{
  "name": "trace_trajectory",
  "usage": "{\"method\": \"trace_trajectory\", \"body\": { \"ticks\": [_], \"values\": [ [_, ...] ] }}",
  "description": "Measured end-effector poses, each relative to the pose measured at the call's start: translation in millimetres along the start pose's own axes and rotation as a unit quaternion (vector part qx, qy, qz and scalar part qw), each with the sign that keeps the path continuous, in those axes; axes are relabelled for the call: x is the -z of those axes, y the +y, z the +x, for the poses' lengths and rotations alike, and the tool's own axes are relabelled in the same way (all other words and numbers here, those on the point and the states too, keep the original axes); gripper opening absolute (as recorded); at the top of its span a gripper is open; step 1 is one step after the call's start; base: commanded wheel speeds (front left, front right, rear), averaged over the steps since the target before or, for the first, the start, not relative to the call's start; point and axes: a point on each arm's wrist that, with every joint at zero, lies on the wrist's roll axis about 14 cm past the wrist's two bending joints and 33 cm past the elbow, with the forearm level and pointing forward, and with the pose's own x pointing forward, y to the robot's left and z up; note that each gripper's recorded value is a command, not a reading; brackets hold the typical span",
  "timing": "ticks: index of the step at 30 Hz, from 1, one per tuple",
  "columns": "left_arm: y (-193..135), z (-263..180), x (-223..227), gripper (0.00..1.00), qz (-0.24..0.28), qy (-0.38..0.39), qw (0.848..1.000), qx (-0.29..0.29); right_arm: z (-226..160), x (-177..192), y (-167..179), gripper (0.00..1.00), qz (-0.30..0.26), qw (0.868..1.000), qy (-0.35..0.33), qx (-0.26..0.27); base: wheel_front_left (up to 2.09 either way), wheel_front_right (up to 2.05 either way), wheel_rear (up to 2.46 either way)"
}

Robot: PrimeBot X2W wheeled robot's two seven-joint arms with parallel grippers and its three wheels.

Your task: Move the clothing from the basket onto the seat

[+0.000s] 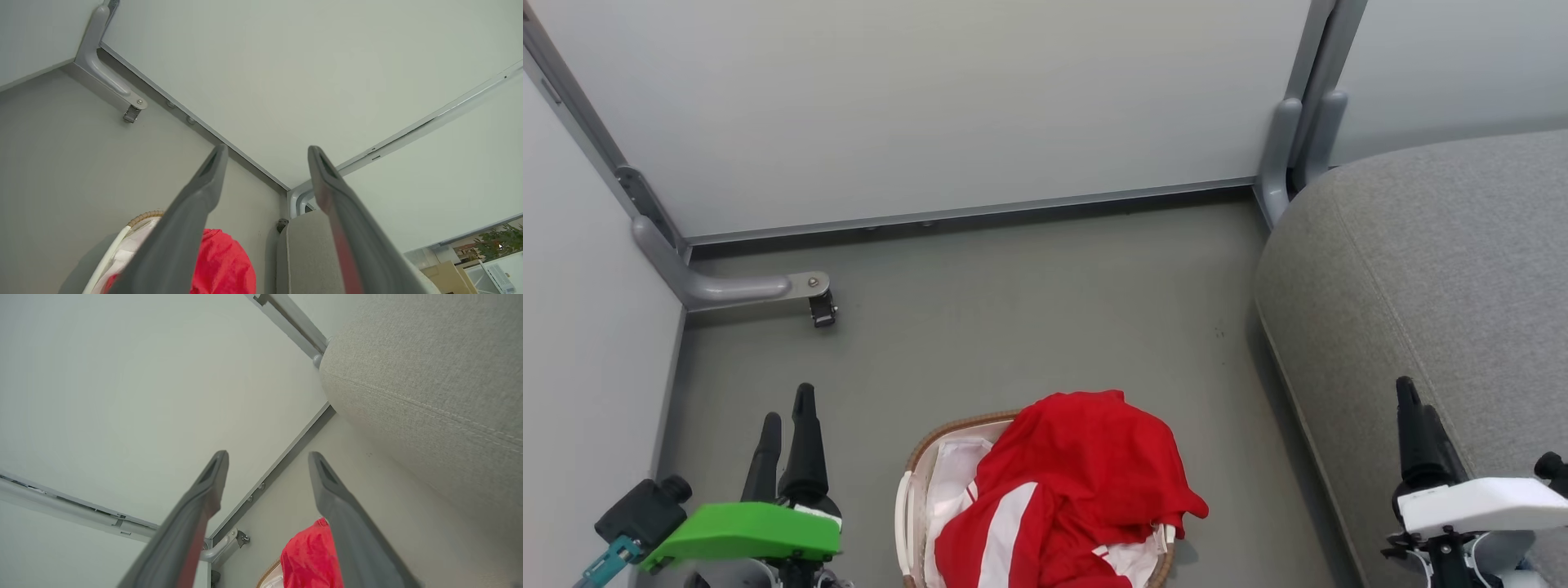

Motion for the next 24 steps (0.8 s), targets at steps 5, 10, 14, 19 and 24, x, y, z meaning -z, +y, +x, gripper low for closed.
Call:
{"method": "trace_trajectory", "body": {
  "ticks": [5,10,14,19,24],
  "values": [
    [-2.2,-3.7,3.0,1.00,0.044,0.001,0.999,0.005,-0.9,5.1,5.6,1.00,-0.053,0.999,0.007,-0.012,0.00,0.00,0.00],
    [-3.4,-5.3,5.0,1.00,0.088,0.000,0.996,0.008,-4.4,9.2,5.5,1.00,-0.091,0.996,0.011,-0.015,0.00,0.00,0.00],
    [-2.1,-7.9,8.0,1.00,0.115,0.002,0.993,0.009,-4.8,9.7,7.7,1.00,-0.117,0.993,0.010,-0.021,0.00,0.00,0.00],
    [-4.6,-8.8,10.9,1.00,0.146,0.003,0.989,0.015,-5.3,10.7,8.6,1.00,-0.145,0.989,0.010,-0.025,0.00,0.00,0.00],
    [-5.6,-9.8,12.3,1.00,0.173,0.002,0.985,0.018,-6.1,15.0,11.1,1.00,-0.182,0.983,0.015,-0.034,0.00,0.00,0.00]
  ]
}}
